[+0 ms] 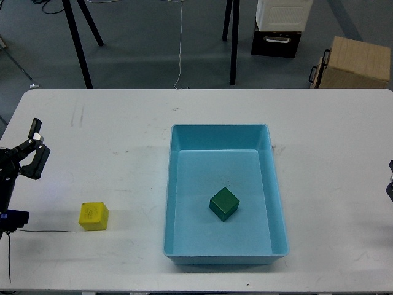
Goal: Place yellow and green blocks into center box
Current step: 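Swing the left gripper up and over to the yellow cube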
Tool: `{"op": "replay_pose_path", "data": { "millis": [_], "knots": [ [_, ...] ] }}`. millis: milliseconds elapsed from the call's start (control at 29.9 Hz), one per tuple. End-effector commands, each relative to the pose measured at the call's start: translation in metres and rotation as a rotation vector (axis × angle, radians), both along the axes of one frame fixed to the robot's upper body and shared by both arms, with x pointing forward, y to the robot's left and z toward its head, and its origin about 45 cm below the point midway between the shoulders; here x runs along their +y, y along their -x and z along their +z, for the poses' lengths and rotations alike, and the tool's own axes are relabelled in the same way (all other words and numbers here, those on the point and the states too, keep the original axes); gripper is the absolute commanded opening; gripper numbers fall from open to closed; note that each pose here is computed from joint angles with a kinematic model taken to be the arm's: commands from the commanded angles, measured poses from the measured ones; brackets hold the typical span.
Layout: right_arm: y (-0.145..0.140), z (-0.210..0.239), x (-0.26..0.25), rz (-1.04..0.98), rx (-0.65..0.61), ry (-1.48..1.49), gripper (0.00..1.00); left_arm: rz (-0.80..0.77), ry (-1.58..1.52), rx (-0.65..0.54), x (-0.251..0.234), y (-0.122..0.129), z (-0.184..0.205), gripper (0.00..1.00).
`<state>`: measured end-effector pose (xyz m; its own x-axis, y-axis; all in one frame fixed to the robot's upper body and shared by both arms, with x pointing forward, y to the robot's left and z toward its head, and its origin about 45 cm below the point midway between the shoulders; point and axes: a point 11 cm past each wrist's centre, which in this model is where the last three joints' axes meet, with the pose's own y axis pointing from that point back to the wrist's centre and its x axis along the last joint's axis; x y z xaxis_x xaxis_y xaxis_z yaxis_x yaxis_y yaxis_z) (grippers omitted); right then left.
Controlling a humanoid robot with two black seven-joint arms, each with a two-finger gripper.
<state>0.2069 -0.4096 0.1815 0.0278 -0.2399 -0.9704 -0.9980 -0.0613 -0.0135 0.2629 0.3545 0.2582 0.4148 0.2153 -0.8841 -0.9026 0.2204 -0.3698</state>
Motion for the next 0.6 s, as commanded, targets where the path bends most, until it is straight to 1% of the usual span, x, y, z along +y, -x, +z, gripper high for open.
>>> {"op": "replay_pose_path", "data": {
  "millis": [0,67,201,268,301,435,569],
  "knots": [
    [-0.001,-0.006,0.012,0.004,-0.001,-0.038,1.0,-0.052,-0.185,-0.021,0.015,-0.003,0.029,1.0],
    [0.0,-0.008,0.014,0.001,-0.001,-0.047,1.0,-0.074,-0.304,-0.013,0.027,-0.005,0.044,1.0],
    [0.0,-0.009,0.015,0.001,-0.003,-0.053,1.0,-0.121,-0.591,-0.013,0.046,-0.014,0.085,1.0],
    [-0.001,-0.008,0.016,0.004,-0.005,-0.055,1.0,-0.151,-0.744,-0.034,0.046,-0.024,0.109,1.0],
    [-0.001,-0.008,0.017,0.003,-0.006,-0.056,1.0,-0.178,-0.81,-0.034,0.041,-0.028,0.115,1.0],
    [-0.004,-0.007,0.019,-0.001,-0.019,-0.067,1.0,-0.303,-1.014,-0.043,0.013,-0.045,0.124,1.0],
    [-0.004,-0.007,0.019,-0.009,-0.023,-0.075,1.0,-0.444,-1.181,-0.062,-0.025,-0.06,0.115,1.0]
  ]
}}
